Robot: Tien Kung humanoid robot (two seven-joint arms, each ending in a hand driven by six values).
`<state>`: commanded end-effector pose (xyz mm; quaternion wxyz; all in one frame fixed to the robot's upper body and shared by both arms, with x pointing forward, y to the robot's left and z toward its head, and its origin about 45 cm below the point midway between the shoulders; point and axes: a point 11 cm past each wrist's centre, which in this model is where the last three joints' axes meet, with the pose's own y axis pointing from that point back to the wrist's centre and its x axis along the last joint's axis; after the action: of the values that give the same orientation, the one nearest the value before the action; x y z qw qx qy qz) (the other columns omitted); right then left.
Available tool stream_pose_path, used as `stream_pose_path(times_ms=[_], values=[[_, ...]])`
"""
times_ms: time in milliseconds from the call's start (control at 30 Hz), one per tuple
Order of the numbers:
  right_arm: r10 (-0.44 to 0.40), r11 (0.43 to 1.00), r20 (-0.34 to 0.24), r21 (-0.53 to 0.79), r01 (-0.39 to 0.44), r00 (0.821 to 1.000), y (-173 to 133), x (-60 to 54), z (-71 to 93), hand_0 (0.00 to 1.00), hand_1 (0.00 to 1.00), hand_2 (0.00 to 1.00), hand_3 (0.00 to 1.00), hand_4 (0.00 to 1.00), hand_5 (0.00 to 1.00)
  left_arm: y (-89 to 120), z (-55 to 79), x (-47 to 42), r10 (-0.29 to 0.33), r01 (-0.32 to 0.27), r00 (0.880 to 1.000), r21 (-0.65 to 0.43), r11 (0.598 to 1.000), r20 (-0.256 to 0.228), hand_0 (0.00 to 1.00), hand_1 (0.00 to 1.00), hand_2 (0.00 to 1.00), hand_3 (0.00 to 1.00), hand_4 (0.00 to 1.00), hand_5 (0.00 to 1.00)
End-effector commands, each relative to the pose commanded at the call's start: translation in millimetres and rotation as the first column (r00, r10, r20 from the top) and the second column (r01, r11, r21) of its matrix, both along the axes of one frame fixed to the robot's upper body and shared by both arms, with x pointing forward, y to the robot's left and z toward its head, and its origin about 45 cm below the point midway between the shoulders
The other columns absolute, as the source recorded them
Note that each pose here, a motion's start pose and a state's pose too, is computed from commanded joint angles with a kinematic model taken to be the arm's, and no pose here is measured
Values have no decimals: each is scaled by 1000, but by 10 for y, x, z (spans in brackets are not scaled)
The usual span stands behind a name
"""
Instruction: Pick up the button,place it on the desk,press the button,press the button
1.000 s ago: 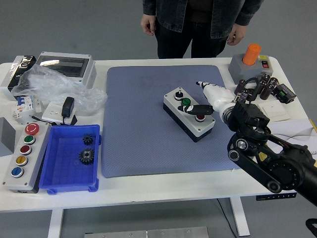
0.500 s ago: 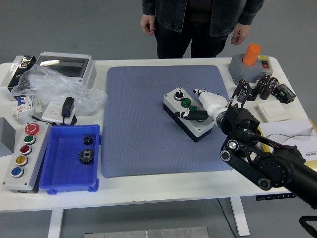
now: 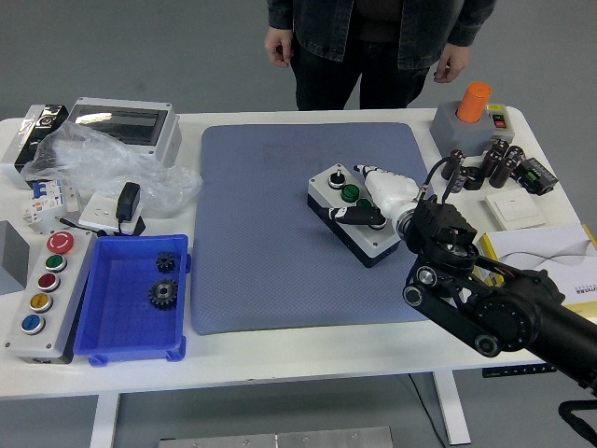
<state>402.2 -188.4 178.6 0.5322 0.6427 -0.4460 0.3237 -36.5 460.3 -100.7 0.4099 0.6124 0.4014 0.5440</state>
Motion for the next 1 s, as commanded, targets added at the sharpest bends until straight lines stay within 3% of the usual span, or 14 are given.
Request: stream_pose_path(times_ms=[33, 433, 467, 600, 633, 800, 833, 1000], values=[[-1, 1000, -2, -3, 1, 1000, -6, 4, -4, 793, 836, 918, 998, 998, 669, 0, 0, 1, 0, 0, 1000, 0, 1000, 0, 670, 691, 628, 650, 673, 345], [-6, 1000, 21, -10, 6, 1000, 10, -3, -49, 794, 827, 913, 998, 998, 655, -4, -2, 39, -5, 5, 1000, -1, 1000, 8, 671, 691, 627, 648, 671, 343], [-6, 1000, 24, -12, 6, 1000, 10, -3, -49, 748, 806, 891, 998, 998, 624, -3, -2, 40, -5, 5, 1000, -1, 1000, 9, 670, 691, 626, 648, 670, 341], [2, 1000, 34, -23, -2, 999, 23, -5, -44, 748, 806, 891, 998, 998, 624, 1, 0, 41, -5, 5, 1000, 1, 1000, 9, 670, 691, 626, 648, 670, 341], [5, 1000, 34, -26, -4, 999, 27, -6, -46, 543, 695, 734, 998, 998, 475, 1, 0, 42, -5, 5, 1000, 1, 1000, 10, 671, 692, 626, 648, 669, 335], [17, 999, 25, -41, -16, 1000, 49, -22, -83, 543, 695, 734, 998, 998, 475, -6, -3, 57, -6, 6, 1000, -1, 1000, 13, 671, 692, 626, 648, 669, 335], [18, 999, 24, -43, -17, 1000, 52, -24, -88, 433, 610, 637, 807, 890, 340, -7, -3, 57, -7, 7, 1000, -1, 1000, 13, 671, 691, 626, 648, 668, 330], [23, 998, 26, -54, -22, 999, 58, -23, -95, 433, 610, 637, 807, 890, 340, -7, -3, 52, -7, 7, 1000, -1, 1000, 12, 671, 691, 626, 648, 668, 330]])
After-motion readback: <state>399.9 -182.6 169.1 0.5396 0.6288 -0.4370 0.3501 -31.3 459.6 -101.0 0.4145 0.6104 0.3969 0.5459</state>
